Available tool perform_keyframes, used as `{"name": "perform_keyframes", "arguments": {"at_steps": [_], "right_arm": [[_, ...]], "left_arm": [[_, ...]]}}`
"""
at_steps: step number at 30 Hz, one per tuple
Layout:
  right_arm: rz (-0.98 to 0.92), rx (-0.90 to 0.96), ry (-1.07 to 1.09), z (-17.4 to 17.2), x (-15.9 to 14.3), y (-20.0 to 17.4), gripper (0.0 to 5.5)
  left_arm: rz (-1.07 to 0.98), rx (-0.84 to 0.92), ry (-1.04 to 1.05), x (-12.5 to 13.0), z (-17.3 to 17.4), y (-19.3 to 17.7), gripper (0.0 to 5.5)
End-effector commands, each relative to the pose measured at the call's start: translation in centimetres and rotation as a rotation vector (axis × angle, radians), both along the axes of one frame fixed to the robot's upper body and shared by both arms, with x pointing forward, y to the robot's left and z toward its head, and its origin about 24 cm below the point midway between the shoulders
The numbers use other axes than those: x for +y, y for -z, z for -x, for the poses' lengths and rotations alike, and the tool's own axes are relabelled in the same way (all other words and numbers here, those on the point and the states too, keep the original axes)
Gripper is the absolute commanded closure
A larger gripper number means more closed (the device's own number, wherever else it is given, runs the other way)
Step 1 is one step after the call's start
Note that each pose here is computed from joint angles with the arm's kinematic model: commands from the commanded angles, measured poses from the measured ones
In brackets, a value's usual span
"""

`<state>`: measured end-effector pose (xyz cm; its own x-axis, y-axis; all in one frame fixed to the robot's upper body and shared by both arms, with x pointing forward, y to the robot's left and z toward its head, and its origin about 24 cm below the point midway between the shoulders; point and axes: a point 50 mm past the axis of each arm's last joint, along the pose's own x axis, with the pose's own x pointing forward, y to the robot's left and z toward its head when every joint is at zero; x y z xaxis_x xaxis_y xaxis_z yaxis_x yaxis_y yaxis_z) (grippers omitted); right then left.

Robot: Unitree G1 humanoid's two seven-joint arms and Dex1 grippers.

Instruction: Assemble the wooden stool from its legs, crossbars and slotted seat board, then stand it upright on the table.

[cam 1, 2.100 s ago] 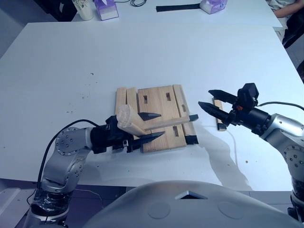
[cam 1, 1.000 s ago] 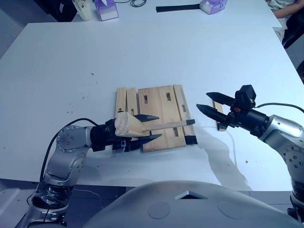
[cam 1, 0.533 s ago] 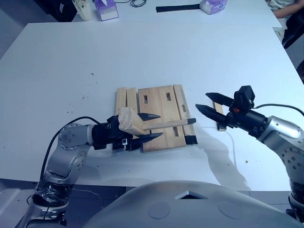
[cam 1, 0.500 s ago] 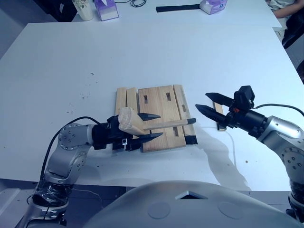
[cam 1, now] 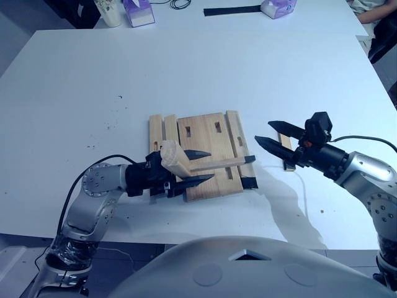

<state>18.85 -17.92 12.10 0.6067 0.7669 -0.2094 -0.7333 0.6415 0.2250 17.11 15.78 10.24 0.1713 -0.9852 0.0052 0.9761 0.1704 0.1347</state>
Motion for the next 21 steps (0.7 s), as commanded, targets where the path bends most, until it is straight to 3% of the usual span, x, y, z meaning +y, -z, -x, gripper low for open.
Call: {"name": "perform_keyframes", "arguments": {"at_steps": [1, 9, 21], "right_arm": [[-0.004, 0.001, -0.009, 0.1, 0.3, 0.0, 2.14], [0.01, 0.005, -0.031, -0.2, 0.2, 0.1, 2.14], [0.023, 0.007, -0.047, -0.4, 0.1, 0.2, 2.14]], "left_arm": [[-0.115, 0.056, -0.016, 0.5, 0.1, 1.9, 3.47], [-0.179, 0.061, -0.035, 0.8, 0.6, 4.1, 3.47], [-0.123, 0.3, -0.093, 0.7, -0.6, 4.2, 3.47]]}}
